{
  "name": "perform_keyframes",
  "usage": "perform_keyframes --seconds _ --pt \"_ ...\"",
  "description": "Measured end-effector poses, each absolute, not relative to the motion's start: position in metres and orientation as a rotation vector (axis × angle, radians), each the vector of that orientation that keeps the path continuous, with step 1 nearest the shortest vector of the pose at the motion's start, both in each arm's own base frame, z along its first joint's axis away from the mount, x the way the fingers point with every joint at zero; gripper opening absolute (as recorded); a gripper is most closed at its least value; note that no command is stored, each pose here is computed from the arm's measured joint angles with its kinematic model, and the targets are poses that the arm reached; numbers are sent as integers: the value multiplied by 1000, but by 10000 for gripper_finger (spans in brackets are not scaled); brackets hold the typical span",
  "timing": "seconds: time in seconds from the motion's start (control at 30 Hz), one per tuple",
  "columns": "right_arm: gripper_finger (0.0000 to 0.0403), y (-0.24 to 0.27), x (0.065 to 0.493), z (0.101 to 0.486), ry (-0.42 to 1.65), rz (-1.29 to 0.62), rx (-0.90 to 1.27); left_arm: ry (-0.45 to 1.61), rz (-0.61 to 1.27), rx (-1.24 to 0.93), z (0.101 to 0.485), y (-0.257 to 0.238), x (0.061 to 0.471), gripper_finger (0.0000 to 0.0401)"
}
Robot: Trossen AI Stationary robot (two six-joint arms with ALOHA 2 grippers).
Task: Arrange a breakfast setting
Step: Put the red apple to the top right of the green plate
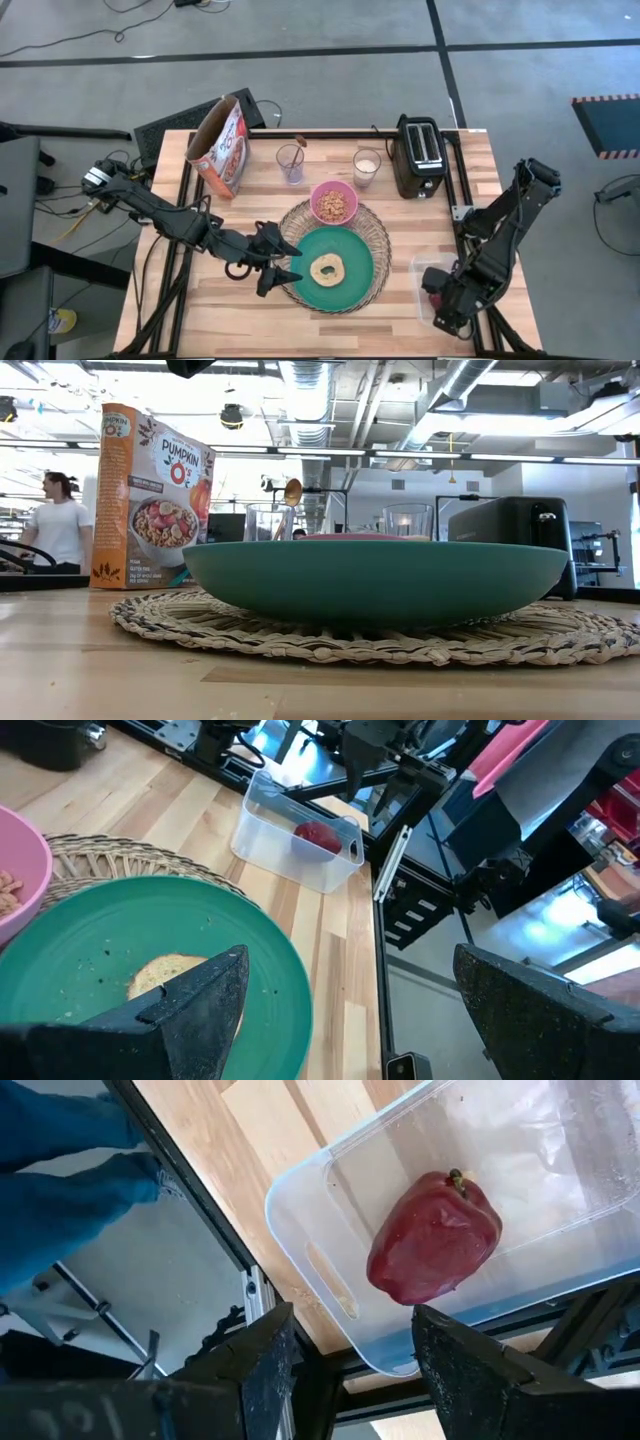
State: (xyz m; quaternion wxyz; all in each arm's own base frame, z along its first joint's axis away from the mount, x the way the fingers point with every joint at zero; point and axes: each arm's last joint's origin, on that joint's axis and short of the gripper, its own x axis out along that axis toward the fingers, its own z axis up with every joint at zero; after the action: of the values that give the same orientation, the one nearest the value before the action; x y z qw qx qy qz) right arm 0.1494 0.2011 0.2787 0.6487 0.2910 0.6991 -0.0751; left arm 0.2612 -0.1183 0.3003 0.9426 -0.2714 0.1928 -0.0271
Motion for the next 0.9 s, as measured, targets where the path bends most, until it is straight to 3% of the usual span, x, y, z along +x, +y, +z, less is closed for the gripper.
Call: perform_keyframes --seconds 0.2,0.53,0.77,0.9 --pt "257 200 150 279 1620 -180 691 393 -55 -553 300 -118 261 336" --pt "390 198 148 278 1639 -214 683 392 -53 -557 300 -118 261 336" --pt "374 202 151 279 1627 -173 720 392 -52 -560 300 -118 261 336" --pt "369 197 149 278 1625 -289 738 392 -52 -560 300 -118 261 336"
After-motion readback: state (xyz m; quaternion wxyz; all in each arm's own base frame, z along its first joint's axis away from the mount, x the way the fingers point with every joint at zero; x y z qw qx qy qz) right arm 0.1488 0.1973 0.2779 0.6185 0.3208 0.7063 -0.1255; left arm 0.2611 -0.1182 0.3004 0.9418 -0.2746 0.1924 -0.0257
